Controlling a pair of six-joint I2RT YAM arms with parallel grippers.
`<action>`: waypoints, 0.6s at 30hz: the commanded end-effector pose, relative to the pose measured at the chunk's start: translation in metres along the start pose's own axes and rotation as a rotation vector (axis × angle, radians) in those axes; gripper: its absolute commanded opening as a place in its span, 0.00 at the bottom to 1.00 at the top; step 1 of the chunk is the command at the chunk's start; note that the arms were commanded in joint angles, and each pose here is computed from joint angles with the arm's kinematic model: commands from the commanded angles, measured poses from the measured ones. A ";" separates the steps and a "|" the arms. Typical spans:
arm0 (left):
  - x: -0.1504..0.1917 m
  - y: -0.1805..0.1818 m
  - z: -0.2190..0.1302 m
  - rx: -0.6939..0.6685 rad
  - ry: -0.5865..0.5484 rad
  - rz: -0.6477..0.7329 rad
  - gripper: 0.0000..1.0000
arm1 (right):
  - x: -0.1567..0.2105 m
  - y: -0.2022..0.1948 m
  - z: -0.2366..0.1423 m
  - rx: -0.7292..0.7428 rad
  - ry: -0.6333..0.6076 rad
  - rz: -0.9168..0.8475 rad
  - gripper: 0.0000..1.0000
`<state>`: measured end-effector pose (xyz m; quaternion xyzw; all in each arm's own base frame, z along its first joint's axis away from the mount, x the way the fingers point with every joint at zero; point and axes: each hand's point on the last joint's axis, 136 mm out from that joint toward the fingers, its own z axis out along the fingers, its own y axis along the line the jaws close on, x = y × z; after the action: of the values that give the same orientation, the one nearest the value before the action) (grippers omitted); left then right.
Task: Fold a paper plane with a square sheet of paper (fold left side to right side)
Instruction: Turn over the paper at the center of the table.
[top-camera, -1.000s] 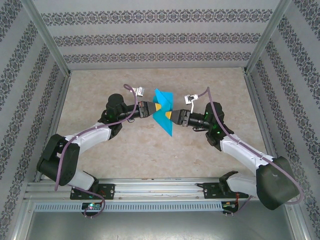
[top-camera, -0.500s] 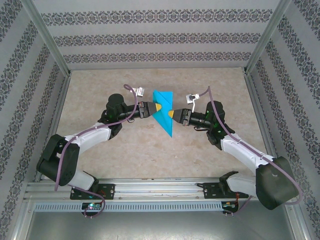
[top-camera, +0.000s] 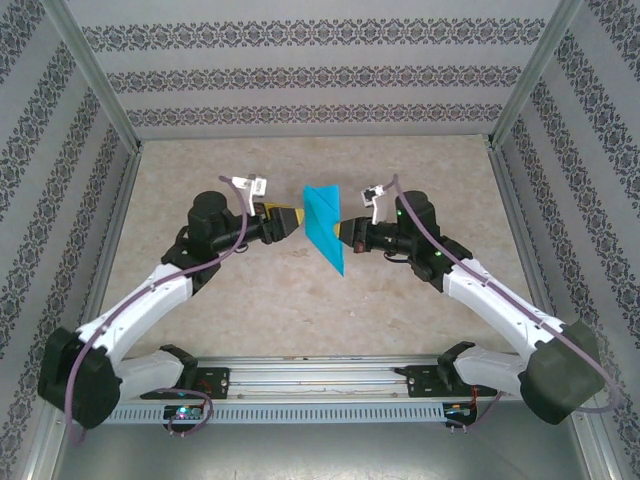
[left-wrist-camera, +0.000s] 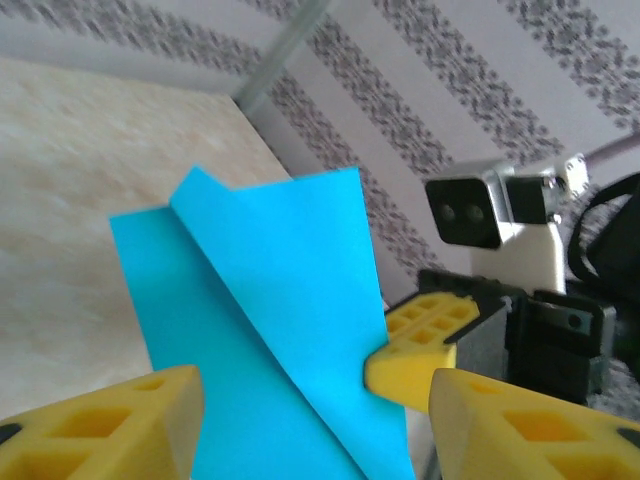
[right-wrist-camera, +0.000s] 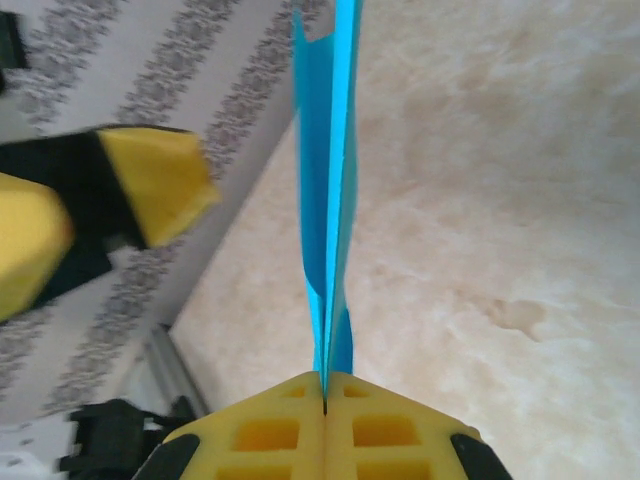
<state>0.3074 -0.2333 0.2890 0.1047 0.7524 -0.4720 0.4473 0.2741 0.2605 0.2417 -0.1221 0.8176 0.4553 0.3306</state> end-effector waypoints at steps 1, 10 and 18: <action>-0.001 0.034 -0.025 -0.231 -0.045 0.094 0.63 | 0.018 -0.045 -0.012 0.377 0.090 -0.111 0.00; -0.014 0.059 -0.084 -0.504 -0.206 0.141 0.65 | 0.039 -0.096 -0.020 1.046 0.309 -0.362 0.00; -0.013 0.066 -0.103 -0.570 -0.251 0.132 0.65 | 0.057 -0.115 0.019 1.365 0.491 -0.650 0.00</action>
<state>0.2937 -0.1265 0.2832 -0.0207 0.7768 -0.2557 0.5752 0.2912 0.2367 0.1140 -0.2039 0.9264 -0.1865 0.2560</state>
